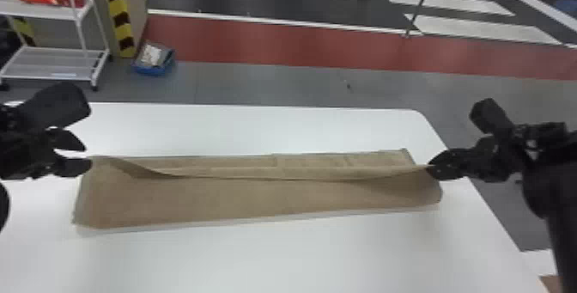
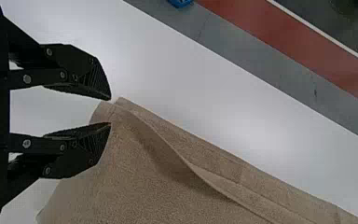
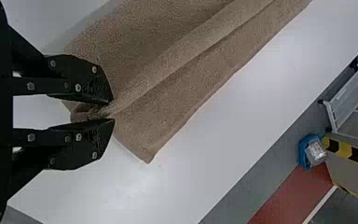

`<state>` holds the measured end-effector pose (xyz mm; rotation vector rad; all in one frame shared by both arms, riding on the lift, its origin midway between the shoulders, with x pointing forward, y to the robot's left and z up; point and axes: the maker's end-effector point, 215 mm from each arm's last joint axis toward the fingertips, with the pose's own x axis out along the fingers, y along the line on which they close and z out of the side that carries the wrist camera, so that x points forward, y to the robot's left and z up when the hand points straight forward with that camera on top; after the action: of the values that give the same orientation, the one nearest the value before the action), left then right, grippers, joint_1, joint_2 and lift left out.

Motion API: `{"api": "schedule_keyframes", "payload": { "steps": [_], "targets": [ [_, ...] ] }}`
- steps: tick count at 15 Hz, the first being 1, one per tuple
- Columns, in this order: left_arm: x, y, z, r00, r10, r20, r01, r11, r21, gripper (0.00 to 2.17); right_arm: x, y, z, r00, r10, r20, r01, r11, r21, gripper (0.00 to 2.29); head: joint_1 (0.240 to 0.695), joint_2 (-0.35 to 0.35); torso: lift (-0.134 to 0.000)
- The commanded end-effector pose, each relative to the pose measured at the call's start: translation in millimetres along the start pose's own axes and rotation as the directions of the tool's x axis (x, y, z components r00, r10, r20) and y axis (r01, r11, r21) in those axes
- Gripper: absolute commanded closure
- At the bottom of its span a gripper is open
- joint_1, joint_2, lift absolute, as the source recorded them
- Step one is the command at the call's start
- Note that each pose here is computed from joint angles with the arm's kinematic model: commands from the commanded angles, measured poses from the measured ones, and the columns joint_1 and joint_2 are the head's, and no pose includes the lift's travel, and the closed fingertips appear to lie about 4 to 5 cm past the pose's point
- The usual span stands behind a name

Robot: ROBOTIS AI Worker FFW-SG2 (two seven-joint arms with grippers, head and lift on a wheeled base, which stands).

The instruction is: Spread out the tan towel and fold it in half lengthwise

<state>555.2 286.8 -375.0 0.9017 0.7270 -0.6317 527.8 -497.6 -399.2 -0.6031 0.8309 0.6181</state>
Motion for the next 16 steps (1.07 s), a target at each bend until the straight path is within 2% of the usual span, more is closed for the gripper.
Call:
{"api": "schedule_keyframes", "payload": {
  "steps": [1,2,5,9,13,15,16],
  "targets": [
    [2.0,0.9,-0.4,1.000,0.022,0.004,-0.022,1.000,-0.005,0.07,4.7,7.2,-6.7,1.000,0.016,-0.010,-0.015,0.999,0.041,0.00,0.695,-0.211,-0.118],
    [1.9,7.8,-1.2,0.998,0.057,0.001,-0.057,0.998,-0.005,0.07,5.0,2.9,-10.6,1.000,-0.005,-0.020,0.007,0.998,0.062,0.02,0.695,-0.211,-0.118],
    [2.6,10.2,-1.5,0.997,0.074,0.002,-0.074,0.997,-0.004,0.07,3.8,-23.5,-19.0,0.990,-0.131,-0.050,0.135,0.987,0.082,0.03,0.695,-0.213,-0.118],
    [4.6,7.5,-3.1,0.997,0.077,0.003,-0.077,0.997,-0.005,0.07,6.5,-33.4,-20.5,0.979,-0.195,-0.057,0.199,0.977,0.071,0.04,0.695,-0.232,-0.118],
    [2.6,8.3,-3.5,0.996,0.090,0.012,-0.090,0.996,-0.012,0.08,5.3,-36.2,-14.5,0.972,-0.232,-0.038,0.234,0.970,0.066,0.04,0.695,-0.234,-0.118],
    [0.3,11.4,2.8,0.992,0.108,0.064,-0.103,0.992,-0.069,0.09,-9.1,-38.6,-18.4,0.965,-0.262,-0.010,0.261,0.961,0.086,0.04,0.695,-0.231,-0.118],
    [-0.7,9.2,5.9,0.989,0.094,0.113,-0.077,0.986,-0.147,0.10,-16.9,-38.2,-21.2,0.961,-0.276,0.009,0.273,0.957,0.100,0.04,0.695,-0.231,-0.118]
  ]
}}
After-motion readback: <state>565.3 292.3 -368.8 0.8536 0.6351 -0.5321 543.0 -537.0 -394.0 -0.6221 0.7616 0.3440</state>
